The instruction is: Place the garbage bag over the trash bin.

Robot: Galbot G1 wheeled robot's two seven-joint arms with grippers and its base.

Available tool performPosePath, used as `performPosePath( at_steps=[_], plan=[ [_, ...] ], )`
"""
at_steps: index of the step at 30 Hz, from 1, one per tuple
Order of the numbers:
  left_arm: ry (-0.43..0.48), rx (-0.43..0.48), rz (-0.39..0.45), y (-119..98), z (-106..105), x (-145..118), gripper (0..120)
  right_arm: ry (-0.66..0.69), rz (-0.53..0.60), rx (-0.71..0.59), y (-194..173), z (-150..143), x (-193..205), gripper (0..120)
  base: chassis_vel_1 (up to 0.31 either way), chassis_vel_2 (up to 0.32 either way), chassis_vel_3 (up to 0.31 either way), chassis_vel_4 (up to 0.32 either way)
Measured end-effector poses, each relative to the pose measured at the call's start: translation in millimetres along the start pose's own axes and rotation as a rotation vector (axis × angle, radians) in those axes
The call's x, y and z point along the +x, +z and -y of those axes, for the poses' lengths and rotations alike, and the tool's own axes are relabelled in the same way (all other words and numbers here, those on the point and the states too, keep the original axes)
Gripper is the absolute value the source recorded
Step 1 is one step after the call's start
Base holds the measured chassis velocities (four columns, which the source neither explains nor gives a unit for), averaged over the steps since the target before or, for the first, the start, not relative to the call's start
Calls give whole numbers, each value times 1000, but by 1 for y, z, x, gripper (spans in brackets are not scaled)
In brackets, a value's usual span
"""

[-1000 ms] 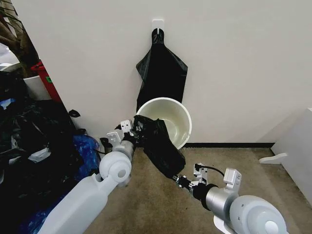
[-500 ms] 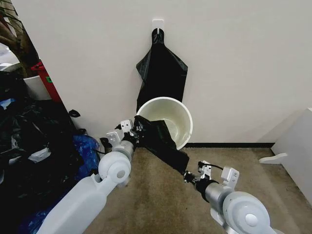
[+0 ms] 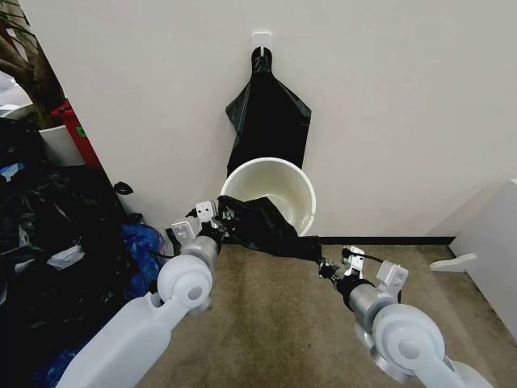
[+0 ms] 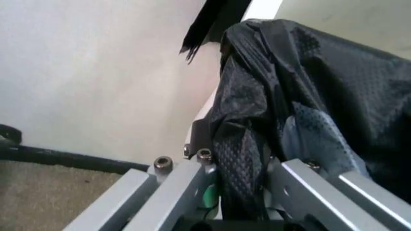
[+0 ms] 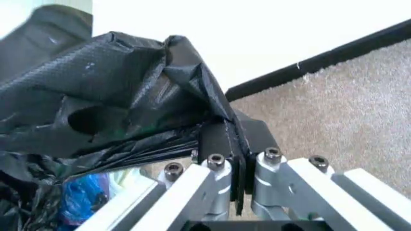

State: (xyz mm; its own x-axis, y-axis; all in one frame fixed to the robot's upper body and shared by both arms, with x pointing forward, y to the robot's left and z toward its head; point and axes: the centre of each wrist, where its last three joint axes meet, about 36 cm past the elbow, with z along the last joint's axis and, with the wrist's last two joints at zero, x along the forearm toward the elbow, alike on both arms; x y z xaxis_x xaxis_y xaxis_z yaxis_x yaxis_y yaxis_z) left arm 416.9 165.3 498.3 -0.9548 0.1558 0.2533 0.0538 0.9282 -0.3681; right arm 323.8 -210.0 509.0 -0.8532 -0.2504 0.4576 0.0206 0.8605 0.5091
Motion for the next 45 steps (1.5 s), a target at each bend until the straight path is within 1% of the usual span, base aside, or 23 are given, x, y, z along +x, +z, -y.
performPosePath(
  at_steps=[7, 15, 20, 24, 25, 26, 28, 31, 32, 33, 34, 35, 38, 41, 42, 43, 44, 45],
  plan=[
    [4, -14, -9, 6, -3, 6, 1, -4, 25, 13, -11, 1, 1, 0, 0, 0, 0, 0],
    [9, -14, -9, 6, -3, 9, 1, 1, 18, 21, -13, 5, -5, 0, 0, 0, 0, 0],
    [4, -14, -5, 5, -4, 8, 1, -11, 20, 30, -13, -2, 7, 0, 0, 0, 0, 0],
    [-7, -21, -4, 6, -7, 5, 1, -35, 34, 65, -15, -15, 27, 0, 0, 0, 0, 0],
    [-8, -22, -3, 5, -7, 5, 1, -44, 41, 75, -15, -18, 31, 3, 0, 0, 0, 0],
    [-9, -24, -1, 5, -7, 4, 1, -55, 55, 93, -16, -22, 37, 10, 0, 0, 0, 0],
    [-10, -25, -1, 5, -8, 3, 1, -57, 60, 100, -17, -22, 39, 11, 0, 0, 0, 0],
    [-14, -28, 5, 3, -8, 1, 1, -74, 106, 179, -17, -28, 53, 26, 0, 0, 0, 0],
    [-17, -28, 6, 2, -8, 1, 1, -77, 112, 194, -18, -29, 55, 27, 0, 0, 0, 0],
    [-26, -27, 8, 1, -8, 0, 1, -75, 116, 216, -19, -29, 56, 34, 0, 0, 0, 0],
    [-26, -27, 8, 1, -8, 0, 1, -75, 116, 216, -19, -29, 56, 34, 0, 0, 0, 0],
    [-31, -25, 9, 0, -8, 0, 1, -68, 117, 239, -20, -28, 56, 40, 0, 0, 0, 0],
    [-40, -17, 13, -5, -6, -1, 1, -50, 125, 293, -20, -25, 57, 51, 0, 0, 0, 0],
    [-48, -9, 14, -8, -5, -2, 1, -42, 117, 323, -21, -24, 57, 63, 0, 0, 0, 0],
    [-48, -9, 14, -8, -5, -2, 1, -42, 117, 323, -21, -24, 57, 63, 0, 0, 0, 0],
    [-49, -8, 14, -10, -5, -2, 1, -40, 121, 337, -21, -24, 58, 69, 0, 0, 0, 0],
    [-50, -8, 14, -11, -5, -3, 1, -41, 127, 348, -22, -24, 58, 71, 0, 0, 0, 0],
    [-53, -9, 13, -13, -4, -3, 1, -42, 135, 362, -23, -23, 58, 76, 0, 0, 0, 0]
  ],
)
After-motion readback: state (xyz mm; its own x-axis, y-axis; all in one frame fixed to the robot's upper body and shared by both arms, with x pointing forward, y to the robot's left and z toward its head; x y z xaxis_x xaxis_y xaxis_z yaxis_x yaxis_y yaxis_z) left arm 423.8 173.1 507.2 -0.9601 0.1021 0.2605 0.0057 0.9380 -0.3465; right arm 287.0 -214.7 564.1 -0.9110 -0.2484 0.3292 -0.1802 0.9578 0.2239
